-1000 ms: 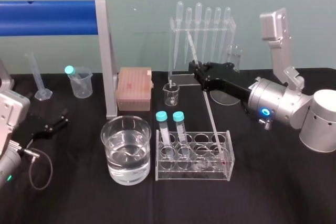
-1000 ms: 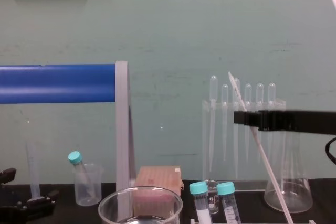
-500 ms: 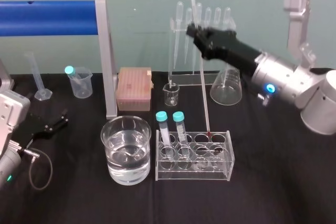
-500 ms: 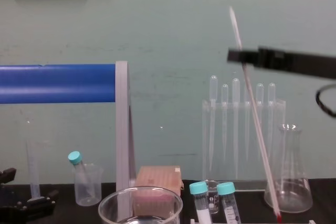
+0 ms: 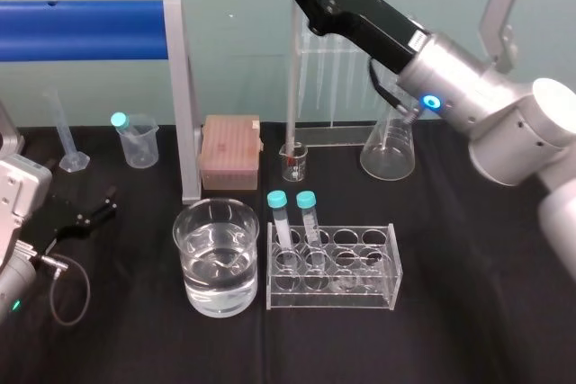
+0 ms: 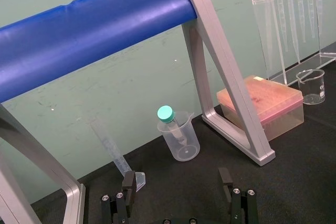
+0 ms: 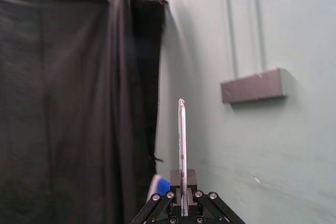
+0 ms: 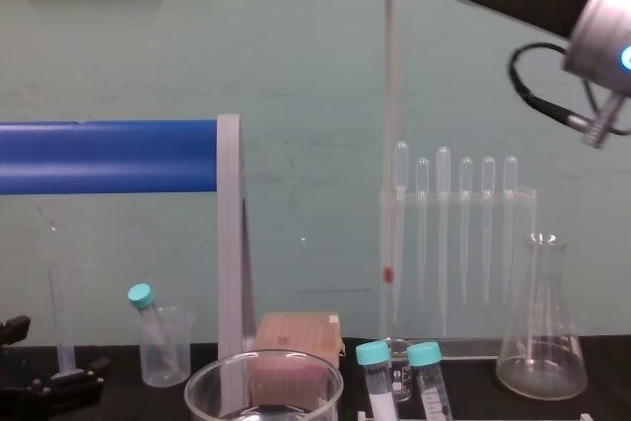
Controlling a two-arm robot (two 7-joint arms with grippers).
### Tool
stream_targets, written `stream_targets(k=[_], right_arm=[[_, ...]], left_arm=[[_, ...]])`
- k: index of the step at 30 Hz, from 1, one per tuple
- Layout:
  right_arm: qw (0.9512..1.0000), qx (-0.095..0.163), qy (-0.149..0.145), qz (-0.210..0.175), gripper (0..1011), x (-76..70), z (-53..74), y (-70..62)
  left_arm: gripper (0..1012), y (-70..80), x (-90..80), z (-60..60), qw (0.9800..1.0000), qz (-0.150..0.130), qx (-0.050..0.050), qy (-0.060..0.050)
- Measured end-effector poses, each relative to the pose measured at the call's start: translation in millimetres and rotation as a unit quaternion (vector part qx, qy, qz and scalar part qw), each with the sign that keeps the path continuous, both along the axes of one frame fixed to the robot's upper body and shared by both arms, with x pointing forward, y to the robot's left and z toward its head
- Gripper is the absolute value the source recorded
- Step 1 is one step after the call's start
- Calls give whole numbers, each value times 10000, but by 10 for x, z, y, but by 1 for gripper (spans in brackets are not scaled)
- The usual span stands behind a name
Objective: Hold the thermometer with one hand and immerse one end into the beaker, then reinsert it into the test tube rack.
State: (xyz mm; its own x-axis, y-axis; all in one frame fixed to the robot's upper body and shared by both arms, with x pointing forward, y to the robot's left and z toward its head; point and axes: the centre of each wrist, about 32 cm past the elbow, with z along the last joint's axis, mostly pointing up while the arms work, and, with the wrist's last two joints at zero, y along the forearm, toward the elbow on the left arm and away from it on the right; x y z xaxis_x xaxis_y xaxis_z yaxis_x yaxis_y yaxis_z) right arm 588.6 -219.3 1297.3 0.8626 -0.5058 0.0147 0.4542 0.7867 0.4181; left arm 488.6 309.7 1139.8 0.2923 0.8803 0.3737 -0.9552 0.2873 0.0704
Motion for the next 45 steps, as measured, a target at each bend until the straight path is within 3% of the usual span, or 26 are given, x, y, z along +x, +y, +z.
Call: stream_targets(k=[7, 17, 26, 35, 45], right_arm=[[9974, 361, -181, 595, 56, 130, -51, 271], [9928, 373, 3, 1140, 56, 167, -192, 542], [9898, 251, 246, 1377, 56, 150, -358, 647], [9887, -170, 484, 1409, 56, 181, -607, 701], [9870, -352, 616, 1441, 56, 209, -779, 724]], left_arm=[[1008, 0, 0, 0, 10000, 0, 0, 0], [1008, 0, 0, 0, 10000, 0, 0, 0], [1008, 0, 0, 0, 10000, 0, 0, 0], [1008, 0, 0, 0, 10000, 0, 0, 0], [1008, 0, 0, 0, 10000, 0, 0, 0]])
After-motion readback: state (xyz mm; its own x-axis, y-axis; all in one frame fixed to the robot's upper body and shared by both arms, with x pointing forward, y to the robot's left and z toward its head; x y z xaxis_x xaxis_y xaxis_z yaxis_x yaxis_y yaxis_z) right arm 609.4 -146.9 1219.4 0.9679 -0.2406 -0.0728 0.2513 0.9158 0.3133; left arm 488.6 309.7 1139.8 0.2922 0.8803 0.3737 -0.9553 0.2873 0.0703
